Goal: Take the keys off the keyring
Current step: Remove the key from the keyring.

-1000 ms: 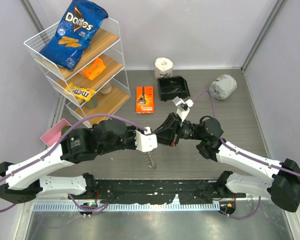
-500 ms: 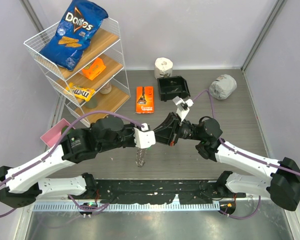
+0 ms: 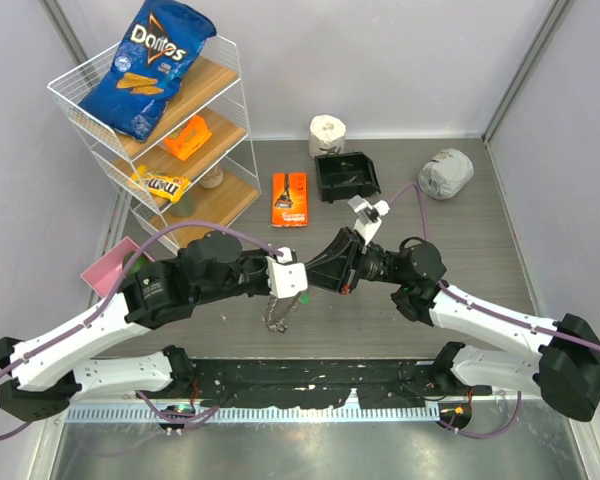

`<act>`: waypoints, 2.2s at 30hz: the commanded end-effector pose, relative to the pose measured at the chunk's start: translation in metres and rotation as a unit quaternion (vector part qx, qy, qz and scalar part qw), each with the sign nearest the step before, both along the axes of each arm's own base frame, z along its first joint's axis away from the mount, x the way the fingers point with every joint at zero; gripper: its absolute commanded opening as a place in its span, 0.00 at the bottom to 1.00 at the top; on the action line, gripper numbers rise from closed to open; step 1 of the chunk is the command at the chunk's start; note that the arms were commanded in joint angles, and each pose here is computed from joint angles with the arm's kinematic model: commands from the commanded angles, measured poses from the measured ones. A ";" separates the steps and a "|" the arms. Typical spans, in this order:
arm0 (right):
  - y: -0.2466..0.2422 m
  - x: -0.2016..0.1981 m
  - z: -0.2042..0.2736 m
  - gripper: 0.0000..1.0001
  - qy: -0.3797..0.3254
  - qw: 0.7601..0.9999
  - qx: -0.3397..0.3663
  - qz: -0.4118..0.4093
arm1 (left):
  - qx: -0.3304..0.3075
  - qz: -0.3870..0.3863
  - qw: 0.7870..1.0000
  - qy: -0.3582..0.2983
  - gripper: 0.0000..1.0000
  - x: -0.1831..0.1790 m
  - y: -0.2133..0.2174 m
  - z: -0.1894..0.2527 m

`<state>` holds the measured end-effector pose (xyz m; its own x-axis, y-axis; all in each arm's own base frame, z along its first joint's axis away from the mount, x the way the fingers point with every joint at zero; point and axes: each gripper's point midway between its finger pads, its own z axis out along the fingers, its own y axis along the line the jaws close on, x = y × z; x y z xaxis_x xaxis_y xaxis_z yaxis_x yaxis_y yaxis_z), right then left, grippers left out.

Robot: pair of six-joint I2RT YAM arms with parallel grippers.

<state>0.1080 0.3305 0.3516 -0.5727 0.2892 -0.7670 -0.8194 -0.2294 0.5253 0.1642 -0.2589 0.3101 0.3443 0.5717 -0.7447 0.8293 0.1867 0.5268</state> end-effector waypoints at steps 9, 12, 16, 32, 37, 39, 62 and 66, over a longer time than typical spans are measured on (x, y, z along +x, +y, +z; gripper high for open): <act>-0.006 -0.055 0.000 0.05 -0.008 0.993 0.008 0.121 | -0.150 0.053 0.985 -0.072 0.00 0.030 -0.006 0.071; -0.007 -0.056 0.000 0.05 -0.005 0.992 0.010 0.123 | -0.163 0.054 0.982 -0.075 0.00 0.031 -0.006 0.075; -0.007 -0.056 0.000 0.05 0.002 0.992 0.011 0.123 | -0.182 0.058 0.978 -0.078 0.00 0.032 -0.005 0.081; -0.007 -0.062 -0.002 0.05 0.024 0.989 0.030 0.140 | -0.287 0.082 0.949 -0.104 0.00 0.040 0.004 0.107; -0.007 -0.062 -0.004 0.05 0.033 0.989 0.033 0.144 | -0.297 0.084 0.946 -0.103 0.00 0.045 0.001 0.108; -0.006 -0.062 -0.007 0.05 0.036 0.989 0.031 0.143 | -0.306 0.086 0.942 -0.104 0.00 0.047 0.001 0.110; -0.012 -0.054 -0.030 0.05 0.050 0.992 -0.013 0.117 | -0.317 0.058 0.941 -0.104 0.00 0.052 -0.004 0.114; -0.011 -0.041 -0.042 0.09 0.035 0.995 -0.062 0.073 | -0.298 0.053 0.948 -0.101 0.00 0.045 0.002 0.106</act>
<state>0.1184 0.3159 0.3605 -0.6372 0.4346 -0.6364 -0.7637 -0.2450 0.5973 0.1789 -0.2898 0.3386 0.3652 0.2127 -0.9063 0.8469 0.3284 0.4183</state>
